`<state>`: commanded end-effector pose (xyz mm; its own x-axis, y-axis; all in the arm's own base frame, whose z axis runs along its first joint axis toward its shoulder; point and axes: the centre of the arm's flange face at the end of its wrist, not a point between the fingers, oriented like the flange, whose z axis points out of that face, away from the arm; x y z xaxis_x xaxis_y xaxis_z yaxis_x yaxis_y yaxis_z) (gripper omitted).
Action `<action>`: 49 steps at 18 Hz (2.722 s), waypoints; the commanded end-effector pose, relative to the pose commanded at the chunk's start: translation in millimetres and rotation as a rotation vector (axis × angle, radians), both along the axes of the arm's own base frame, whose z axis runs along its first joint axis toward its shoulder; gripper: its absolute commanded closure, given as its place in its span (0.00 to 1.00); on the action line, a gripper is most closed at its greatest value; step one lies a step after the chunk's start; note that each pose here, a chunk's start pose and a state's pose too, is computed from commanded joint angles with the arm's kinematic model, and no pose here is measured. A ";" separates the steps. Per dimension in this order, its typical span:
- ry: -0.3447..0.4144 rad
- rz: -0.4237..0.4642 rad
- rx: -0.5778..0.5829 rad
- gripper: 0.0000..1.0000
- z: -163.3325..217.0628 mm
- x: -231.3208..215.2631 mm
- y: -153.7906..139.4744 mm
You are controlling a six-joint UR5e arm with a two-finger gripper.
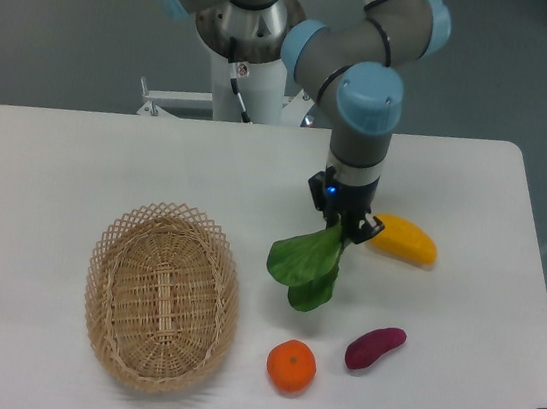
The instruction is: Place the green vegetable on the table
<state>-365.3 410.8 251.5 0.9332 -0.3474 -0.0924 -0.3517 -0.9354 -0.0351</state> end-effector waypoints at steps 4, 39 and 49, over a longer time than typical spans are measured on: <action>-0.020 -0.017 -0.014 0.62 -11.2 9.1 4.6; 0.174 0.060 0.109 0.00 230.1 -82.6 12.2; 0.117 -0.078 0.133 0.00 248.7 -119.9 -33.3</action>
<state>-485.3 377.5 500.2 0.8843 -0.3952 -0.2486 -0.4315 -0.8952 -0.1117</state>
